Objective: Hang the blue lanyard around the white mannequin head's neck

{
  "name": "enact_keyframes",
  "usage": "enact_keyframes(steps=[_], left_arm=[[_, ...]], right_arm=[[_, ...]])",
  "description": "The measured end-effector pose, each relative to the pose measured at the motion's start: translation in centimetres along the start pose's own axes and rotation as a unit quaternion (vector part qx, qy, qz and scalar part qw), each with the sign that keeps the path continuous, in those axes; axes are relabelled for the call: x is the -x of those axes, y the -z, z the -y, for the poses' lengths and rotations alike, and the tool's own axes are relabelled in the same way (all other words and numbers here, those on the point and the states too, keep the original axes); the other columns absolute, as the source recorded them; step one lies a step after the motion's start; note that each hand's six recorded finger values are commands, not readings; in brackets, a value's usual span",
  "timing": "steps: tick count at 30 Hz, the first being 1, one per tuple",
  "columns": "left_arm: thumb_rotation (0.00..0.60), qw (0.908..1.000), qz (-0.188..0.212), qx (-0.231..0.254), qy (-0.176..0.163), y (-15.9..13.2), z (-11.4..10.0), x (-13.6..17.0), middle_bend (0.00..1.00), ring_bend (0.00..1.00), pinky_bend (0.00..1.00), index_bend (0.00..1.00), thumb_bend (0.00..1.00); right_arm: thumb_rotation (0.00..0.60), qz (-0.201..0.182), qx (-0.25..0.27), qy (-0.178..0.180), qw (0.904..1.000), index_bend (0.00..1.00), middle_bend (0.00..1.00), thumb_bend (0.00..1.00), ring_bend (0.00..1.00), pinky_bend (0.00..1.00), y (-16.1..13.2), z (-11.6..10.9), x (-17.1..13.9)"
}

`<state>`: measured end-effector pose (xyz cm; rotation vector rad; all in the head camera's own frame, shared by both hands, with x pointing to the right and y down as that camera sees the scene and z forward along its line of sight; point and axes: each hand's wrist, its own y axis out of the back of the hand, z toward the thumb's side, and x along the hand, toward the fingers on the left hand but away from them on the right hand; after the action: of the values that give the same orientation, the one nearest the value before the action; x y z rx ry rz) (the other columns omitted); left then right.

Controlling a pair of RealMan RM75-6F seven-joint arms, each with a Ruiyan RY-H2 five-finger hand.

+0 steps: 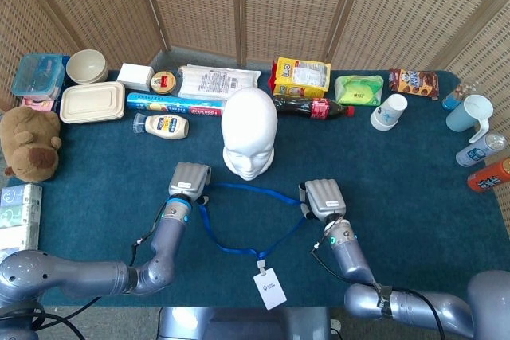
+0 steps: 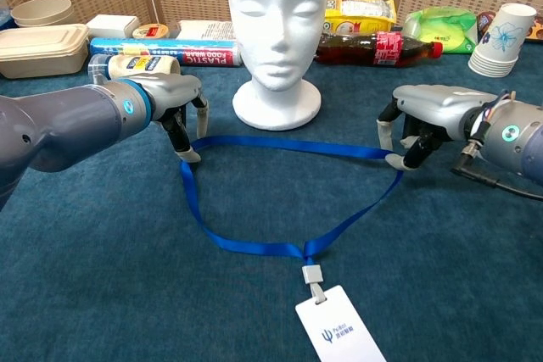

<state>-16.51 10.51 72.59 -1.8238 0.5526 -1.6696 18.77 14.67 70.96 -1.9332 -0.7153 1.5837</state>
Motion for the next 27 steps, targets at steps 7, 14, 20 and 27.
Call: enact_keyframes(steps=[7,14,20,27], left_arm=[[0.594,1.0,-0.002,0.006,0.007,0.13,0.18,-0.1,1.0,1.0,1.0,0.49,0.3],[0.597,0.9998,-0.005,0.011,0.013,0.3,0.2,-0.17,1.0,1.0,1.0,0.5,0.36],[0.595,0.9995,-0.005,0.021,0.025,0.33,0.32,-0.2,1.0,1.0,1.0,0.53,0.4],[0.594,0.9991,-0.005,0.024,0.033,0.21,0.5,-0.24,1.0,1.0,1.0,0.55,0.45]], right_arm=[[0.6,0.002,0.0,0.001,1.0,0.59,1.0,0.47,1.0,1.0,0.16,-0.03,-0.02],[0.6,0.004,0.001,-0.002,1.0,0.59,1.0,0.47,1.0,1.0,0.32,0.09,0.03],[0.6,0.006,0.002,-0.003,1.0,0.59,1.0,0.47,1.0,1.0,0.4,0.12,0.11],[0.6,0.01,0.006,-0.006,0.9999,0.59,1.0,0.47,1.0,1.0,0.59,0.22,0.18]])
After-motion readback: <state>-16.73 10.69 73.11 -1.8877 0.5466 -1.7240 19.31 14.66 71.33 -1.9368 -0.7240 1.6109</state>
